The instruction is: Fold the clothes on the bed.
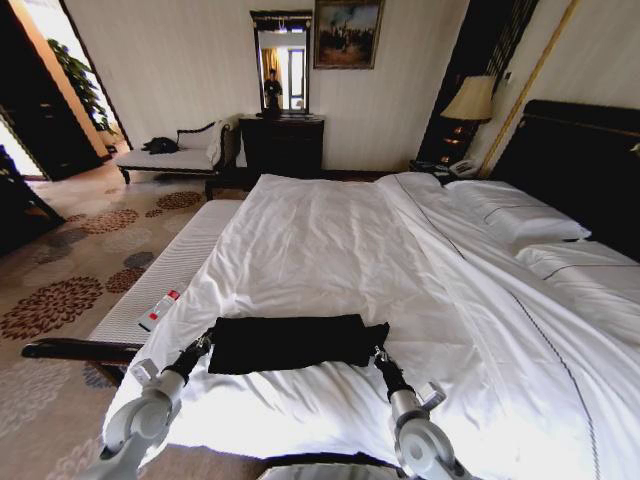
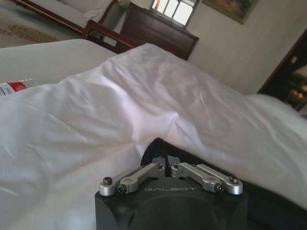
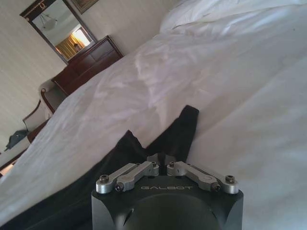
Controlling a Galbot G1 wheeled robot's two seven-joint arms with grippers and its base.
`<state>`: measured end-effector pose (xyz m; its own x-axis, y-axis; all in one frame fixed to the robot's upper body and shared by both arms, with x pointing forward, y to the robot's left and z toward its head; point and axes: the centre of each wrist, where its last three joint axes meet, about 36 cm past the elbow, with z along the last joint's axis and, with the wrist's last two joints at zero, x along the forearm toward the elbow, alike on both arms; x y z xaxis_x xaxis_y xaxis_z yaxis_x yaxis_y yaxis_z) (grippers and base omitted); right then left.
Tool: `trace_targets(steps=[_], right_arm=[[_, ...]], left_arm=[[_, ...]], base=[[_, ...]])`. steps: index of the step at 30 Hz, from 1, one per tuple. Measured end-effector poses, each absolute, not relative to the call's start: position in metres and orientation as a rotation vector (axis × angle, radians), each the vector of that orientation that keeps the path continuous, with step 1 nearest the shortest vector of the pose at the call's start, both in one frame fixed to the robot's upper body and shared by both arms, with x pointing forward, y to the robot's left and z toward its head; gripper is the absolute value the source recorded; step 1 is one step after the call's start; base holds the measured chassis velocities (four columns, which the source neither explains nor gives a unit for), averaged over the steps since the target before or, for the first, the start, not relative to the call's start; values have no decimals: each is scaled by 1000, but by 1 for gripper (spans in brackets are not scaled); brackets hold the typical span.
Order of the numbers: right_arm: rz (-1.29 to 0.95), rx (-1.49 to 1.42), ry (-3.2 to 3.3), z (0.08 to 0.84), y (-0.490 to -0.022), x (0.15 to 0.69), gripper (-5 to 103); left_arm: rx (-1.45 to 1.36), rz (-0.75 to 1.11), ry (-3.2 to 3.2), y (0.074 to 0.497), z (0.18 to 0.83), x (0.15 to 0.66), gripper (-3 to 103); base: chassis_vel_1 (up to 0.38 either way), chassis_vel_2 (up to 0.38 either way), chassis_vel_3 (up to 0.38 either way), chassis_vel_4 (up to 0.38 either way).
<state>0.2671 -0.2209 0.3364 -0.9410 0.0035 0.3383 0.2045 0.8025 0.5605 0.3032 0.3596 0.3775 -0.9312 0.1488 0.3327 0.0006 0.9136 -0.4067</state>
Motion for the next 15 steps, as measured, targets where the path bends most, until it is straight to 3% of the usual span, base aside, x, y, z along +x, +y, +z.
trace_targets(steps=[3, 4, 6, 9, 15], right_arm=[[-865, -156, -2678, 333, -217, 266, 2], [-859, -151, -2690, 332, -215, 266, 4], [-861, -148, -2695, 332, -214, 266, 4], [-930, -156, -2724, 348, -209, 260, 20], [-1072, -223, -2744, 378, -203, 244, 36]], left_arm=[[-126, 508, -2724, 356, 374, 296, -2], [-138, 482, -2732, 354, 376, 292, 3], [-142, 476, -2735, 353, 377, 291, 3], [-152, 458, -2776, 356, 393, 288, 20], [-152, 488, -2865, 364, 428, 285, 36]], base=[[0, 0, 0, 0], [0, 0, 0, 0], [0, 0, 0, 0], [0, 0, 0, 0], [0, 0, 0, 0]])
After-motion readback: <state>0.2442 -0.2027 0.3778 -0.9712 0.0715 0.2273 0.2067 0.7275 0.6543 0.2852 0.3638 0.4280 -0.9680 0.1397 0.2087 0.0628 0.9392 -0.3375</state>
